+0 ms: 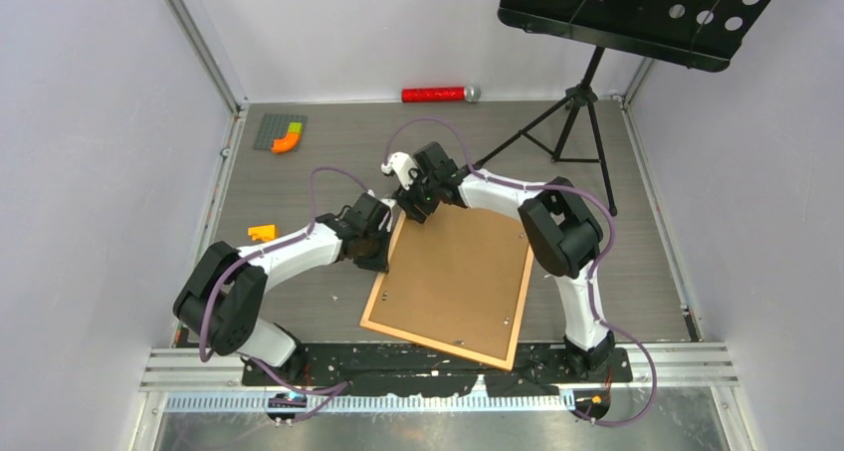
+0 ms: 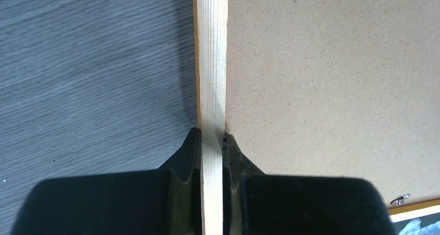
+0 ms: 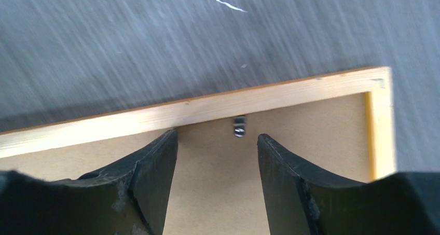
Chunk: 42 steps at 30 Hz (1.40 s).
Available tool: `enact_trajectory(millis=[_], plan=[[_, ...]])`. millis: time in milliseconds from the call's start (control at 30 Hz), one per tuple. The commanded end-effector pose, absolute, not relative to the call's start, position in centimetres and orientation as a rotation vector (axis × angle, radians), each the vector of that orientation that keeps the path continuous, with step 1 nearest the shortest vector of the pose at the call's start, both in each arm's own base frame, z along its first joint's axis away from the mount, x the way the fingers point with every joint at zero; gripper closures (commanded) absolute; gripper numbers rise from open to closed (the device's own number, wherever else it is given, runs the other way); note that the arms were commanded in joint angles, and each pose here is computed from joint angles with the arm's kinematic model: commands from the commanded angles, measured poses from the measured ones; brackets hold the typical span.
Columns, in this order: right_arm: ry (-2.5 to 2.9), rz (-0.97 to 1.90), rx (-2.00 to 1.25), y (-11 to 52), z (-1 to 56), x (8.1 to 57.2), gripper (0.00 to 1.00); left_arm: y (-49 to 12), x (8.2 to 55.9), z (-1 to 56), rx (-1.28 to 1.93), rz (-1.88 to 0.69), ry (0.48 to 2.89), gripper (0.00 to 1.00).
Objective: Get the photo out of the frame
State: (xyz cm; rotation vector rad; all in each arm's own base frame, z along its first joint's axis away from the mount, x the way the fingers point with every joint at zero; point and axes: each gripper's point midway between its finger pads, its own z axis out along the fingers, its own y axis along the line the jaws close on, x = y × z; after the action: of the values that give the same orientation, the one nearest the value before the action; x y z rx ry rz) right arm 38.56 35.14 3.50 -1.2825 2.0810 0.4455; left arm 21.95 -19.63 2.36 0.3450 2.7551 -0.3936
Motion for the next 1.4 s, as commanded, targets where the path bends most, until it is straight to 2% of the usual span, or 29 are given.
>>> enact_trajectory(millis=[0, 167, 600, 867, 933, 1033, 1367], plan=[[1.892, 0.189, -1.334, 33.5, 8.7, 41.4, 0.37, -16.2, 14.6, -0.7, 0.415, -0.249, 3.079, 1.0], [1.769, 0.202, -1.448, 34.7, 9.6, 41.8, 0.37, -16.2, 15.0, -0.5, 0.438, -0.242, 3.067, 1.0], [1.896, 0.359, -1.507, 36.3, 5.0, 40.5, 0.41, -15.6, 14.2, -1.1, 0.421, -0.217, 3.097, 1.0], [1.973, 0.359, -1.494, 35.4, 4.2, 40.5, 0.46, -15.5, 14.1, -1.2, 0.413, -0.206, 3.104, 1.0], [2.017, 0.397, -1.489, 35.8, 3.5, 40.4, 0.53, -15.5, 14.1, -1.2, 0.409, -0.21, 3.103, 1.0], [2.053, 0.46, -1.482, 36.8, 3.8, 40.4, 0.56, -15.5, 14.0, -1.2, 0.403, -0.214, 3.1, 1.0], [2.116, 0.533, -1.539, 36.4, 2.2, 38.4, 0.6, -15.4, 14.1, -1.1, 0.415, -0.2, 3.103, 1.0]])
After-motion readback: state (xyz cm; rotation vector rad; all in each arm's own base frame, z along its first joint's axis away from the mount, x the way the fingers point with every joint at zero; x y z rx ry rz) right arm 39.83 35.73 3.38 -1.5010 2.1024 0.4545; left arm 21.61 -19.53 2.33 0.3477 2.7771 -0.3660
